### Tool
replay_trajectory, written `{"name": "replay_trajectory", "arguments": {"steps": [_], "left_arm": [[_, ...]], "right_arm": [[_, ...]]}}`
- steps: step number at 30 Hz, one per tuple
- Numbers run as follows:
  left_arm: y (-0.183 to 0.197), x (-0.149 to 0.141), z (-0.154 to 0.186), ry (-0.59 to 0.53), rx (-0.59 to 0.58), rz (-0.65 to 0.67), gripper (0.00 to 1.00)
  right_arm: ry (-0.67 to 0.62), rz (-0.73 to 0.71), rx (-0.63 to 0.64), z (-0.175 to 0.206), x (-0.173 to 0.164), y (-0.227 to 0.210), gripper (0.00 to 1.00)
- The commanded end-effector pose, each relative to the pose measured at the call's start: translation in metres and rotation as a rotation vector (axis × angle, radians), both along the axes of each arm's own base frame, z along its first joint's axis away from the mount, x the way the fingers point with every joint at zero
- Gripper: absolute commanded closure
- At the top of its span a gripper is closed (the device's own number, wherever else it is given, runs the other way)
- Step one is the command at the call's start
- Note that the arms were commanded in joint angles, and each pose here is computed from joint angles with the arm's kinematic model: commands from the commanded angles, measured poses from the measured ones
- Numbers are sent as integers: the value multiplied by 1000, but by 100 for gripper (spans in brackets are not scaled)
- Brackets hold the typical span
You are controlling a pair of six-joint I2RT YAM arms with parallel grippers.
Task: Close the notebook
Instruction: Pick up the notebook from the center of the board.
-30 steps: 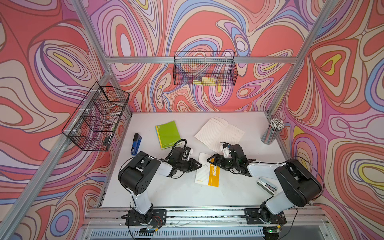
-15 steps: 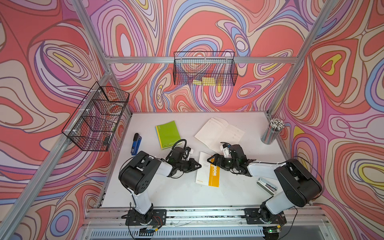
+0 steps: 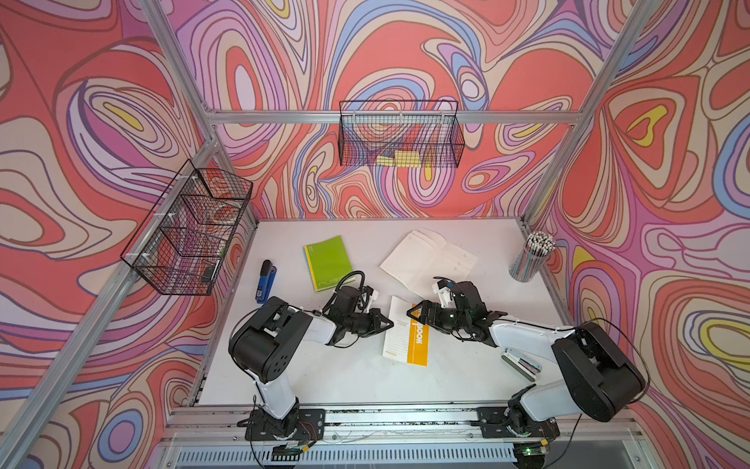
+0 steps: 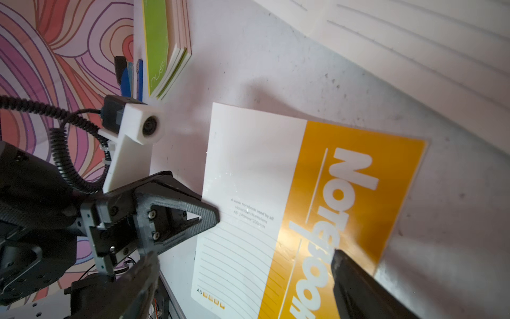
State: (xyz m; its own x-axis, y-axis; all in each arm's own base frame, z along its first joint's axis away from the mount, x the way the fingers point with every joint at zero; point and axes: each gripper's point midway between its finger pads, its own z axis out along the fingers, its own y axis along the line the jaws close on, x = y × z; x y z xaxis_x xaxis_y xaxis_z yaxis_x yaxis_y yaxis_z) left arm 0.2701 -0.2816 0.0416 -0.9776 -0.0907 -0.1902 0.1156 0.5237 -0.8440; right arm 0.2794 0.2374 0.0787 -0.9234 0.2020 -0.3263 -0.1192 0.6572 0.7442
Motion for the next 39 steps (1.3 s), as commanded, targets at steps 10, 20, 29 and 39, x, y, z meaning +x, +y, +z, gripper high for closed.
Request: {"name": "replay_trajectory", "arguments": {"steps": [10,20,29,39], "left_arm": [[6,10,54,-65,55,-12,99],[28,19,99,-131,114,12,99],[69,42,136,-183,92,104,100],[118,87,177,-212,71,210,100]], "right_arm": [[-56,10,5,34,0,-2,2],[-75,27,12,46,8,4,2],[-66,30,8,40,7,4,2],[-57,39,7,37,8,6,2]]}}
